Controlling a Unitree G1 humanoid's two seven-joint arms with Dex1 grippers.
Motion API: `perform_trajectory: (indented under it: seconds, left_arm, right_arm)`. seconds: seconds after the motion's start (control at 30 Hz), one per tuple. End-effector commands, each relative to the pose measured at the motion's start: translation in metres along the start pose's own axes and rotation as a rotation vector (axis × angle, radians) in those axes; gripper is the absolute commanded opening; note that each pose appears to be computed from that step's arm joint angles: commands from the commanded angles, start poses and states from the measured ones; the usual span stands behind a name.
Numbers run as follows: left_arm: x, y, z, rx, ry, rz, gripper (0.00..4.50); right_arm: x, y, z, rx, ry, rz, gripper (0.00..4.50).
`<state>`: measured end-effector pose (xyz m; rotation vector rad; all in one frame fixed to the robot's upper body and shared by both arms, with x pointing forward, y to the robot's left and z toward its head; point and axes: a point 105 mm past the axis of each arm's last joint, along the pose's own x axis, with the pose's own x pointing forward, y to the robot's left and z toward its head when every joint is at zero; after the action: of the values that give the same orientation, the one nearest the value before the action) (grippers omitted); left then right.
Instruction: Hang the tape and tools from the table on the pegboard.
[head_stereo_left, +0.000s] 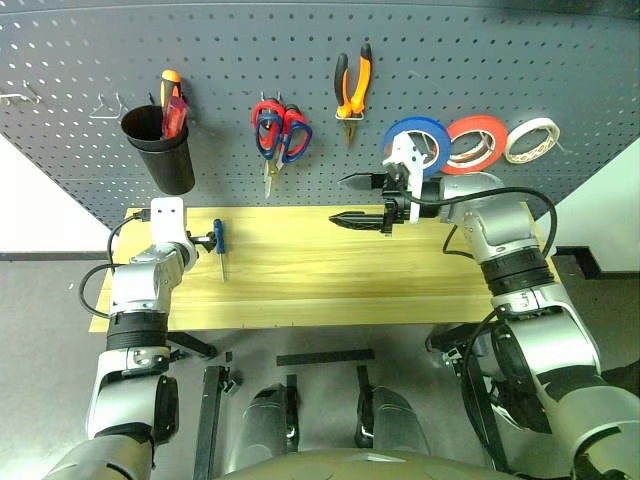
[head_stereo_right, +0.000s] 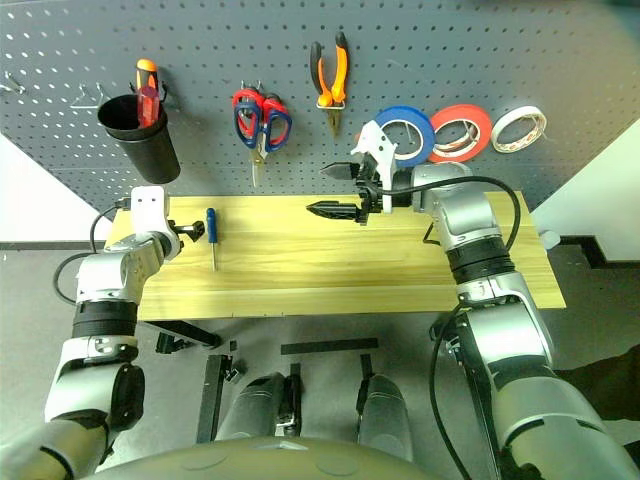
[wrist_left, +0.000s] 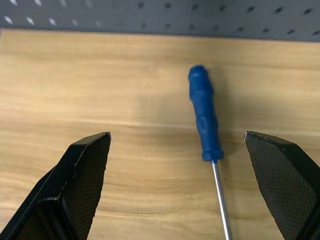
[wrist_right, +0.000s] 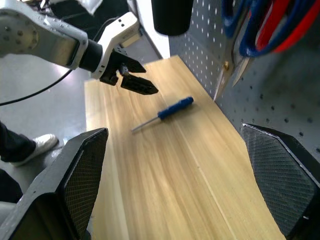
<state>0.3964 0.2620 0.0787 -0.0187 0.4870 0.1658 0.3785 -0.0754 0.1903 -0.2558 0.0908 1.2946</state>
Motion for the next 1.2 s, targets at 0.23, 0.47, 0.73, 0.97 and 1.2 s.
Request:
perform_trajectory:
  seconds: [0.23,0.47,0.73,0.97,1.2]
  left_arm:
    - [0.008,0.004,0.014,-0.036,-0.018,0.031,4.49]
    - [0.017,-0.007,0.014,-0.044,-0.005,-0.001,4.49]
    - [0.023,-0.016,0.01,-0.055,0.016,-0.007,4.49]
    - [0.026,-0.023,0.01,-0.089,0.027,-0.015,4.12]
    - [0.028,-0.025,0.01,-0.159,0.076,-0.024,1.91]
  right_arm:
    - [0.004,0.002,0.013,-0.05,-0.013,0.015,4.5]
    - [-0.001,0.005,0.01,-0.033,-0.012,0.002,4.5]
    - [-0.012,0.013,0.002,-0.006,0.007,-0.004,4.5]
    - [-0.021,0.008,0.0,0.011,0.019,-0.044,4.5]
    - [-0.025,0.01,-0.009,0.018,0.046,-0.059,4.5]
